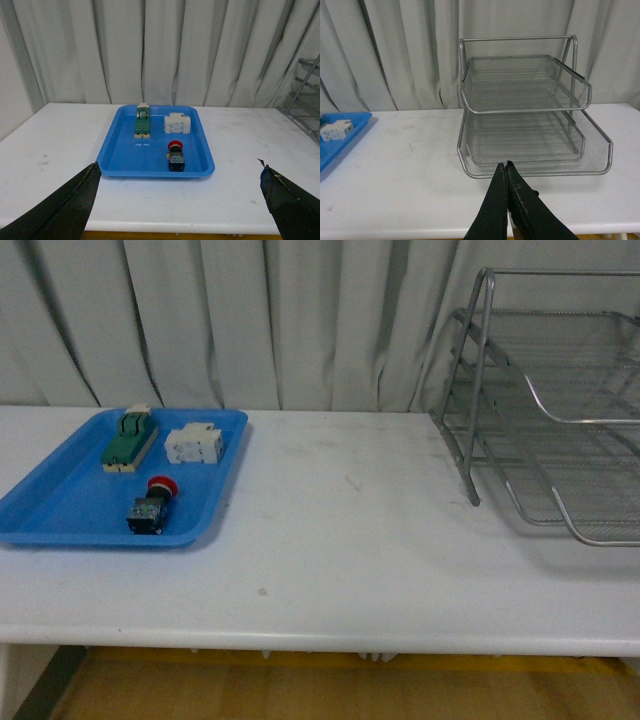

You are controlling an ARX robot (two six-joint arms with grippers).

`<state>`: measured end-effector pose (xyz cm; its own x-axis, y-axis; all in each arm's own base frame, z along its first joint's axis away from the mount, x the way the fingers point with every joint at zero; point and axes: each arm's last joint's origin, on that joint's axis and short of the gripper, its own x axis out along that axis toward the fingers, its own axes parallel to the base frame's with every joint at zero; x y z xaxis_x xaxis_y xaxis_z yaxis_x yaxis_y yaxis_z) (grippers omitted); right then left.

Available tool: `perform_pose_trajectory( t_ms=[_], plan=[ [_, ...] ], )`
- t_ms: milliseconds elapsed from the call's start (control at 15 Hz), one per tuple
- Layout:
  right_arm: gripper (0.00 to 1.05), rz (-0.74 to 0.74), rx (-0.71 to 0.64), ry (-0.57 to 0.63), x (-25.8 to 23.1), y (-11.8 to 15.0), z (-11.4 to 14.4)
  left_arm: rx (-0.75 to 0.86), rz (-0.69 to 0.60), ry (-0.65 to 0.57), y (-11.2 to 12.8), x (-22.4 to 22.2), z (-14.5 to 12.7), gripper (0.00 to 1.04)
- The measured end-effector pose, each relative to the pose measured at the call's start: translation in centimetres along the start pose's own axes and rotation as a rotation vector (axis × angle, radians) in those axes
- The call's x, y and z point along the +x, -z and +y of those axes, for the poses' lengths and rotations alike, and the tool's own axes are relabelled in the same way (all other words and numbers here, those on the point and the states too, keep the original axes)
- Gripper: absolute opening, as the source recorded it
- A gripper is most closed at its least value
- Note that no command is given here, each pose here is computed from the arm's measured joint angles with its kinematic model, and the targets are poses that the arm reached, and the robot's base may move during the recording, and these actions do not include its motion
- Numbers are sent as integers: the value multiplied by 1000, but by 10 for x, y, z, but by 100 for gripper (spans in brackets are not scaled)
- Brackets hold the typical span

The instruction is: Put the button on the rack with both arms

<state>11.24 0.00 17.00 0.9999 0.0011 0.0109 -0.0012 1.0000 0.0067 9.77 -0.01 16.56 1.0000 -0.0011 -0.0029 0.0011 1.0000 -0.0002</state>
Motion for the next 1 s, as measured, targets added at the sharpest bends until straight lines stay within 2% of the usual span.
perform_pose_trajectory(
  t_ms=[333,667,733,1000],
  plan=[
    [2,35,0,1,-9,4,0,0,0,0,0,0,0,98],
    [2,8,-1,1,-15,3,0,0,0,0,0,0,0,98],
    [9,7,-2,1,-15,3,0,0,0,0,0,0,0,98],
    [62,6,-2,1,-15,3,0,0,0,0,0,0,0,98]
  ],
)
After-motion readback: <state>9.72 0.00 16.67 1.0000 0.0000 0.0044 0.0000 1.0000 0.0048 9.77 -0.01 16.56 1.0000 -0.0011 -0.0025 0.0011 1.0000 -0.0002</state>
